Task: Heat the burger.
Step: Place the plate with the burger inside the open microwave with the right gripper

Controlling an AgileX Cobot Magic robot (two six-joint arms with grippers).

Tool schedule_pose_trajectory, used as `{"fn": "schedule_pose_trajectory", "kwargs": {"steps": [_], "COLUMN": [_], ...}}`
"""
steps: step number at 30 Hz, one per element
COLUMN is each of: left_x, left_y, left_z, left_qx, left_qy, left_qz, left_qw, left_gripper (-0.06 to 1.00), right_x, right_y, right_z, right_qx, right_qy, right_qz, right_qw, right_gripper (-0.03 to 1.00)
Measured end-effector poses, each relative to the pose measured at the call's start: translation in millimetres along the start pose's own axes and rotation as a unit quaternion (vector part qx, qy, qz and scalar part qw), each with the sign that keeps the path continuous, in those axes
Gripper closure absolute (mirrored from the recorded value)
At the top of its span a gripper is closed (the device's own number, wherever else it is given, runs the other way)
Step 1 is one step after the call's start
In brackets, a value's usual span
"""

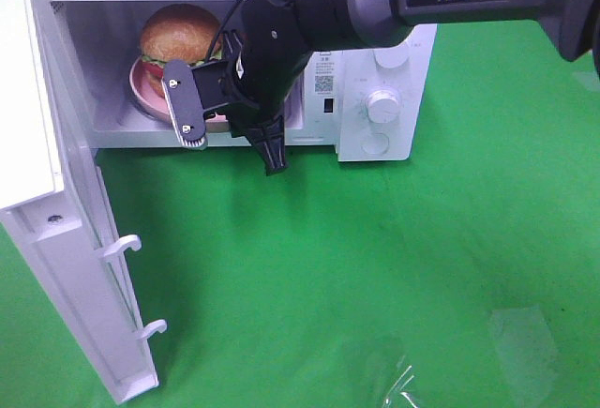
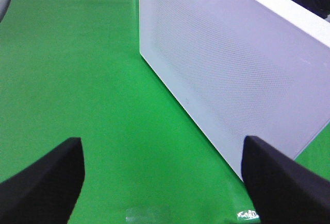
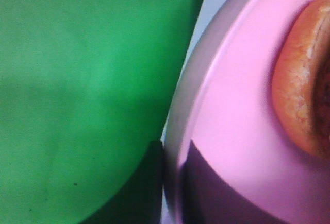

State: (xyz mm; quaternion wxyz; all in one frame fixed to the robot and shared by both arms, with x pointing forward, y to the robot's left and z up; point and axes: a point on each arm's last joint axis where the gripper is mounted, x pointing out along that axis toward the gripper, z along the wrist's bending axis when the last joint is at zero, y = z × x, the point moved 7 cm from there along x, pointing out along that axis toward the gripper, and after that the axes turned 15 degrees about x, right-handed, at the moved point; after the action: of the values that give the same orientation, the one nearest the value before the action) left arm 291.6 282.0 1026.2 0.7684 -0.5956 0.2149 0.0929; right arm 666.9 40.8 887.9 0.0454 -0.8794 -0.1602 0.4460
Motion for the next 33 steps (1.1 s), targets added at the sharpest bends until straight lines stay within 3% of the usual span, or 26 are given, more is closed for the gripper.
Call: {"fn": "schedule_pose_trajectory", "kwargs": {"steps": [22,33], "left_x": [0,0], "left_y": [0,0], "left_z": [0,0], "left_qx": [0.000,0.000], "left_qy": [0.000,0.000], "left_qz": [0.000,0.000], "left_qw": [1.000,1.000], "left_gripper": [0.18,0.18], "right_x": [-1,11], "right_y": [11,8], "right_z": [-19,-9], "right_qx": [-0.002,-0.012], "right_qy": [0.032,0.027], "right_qz": [-0.001,-0.003], "right_qw": [0.999,1.000], "right_gripper": [0.93,0.92]}}
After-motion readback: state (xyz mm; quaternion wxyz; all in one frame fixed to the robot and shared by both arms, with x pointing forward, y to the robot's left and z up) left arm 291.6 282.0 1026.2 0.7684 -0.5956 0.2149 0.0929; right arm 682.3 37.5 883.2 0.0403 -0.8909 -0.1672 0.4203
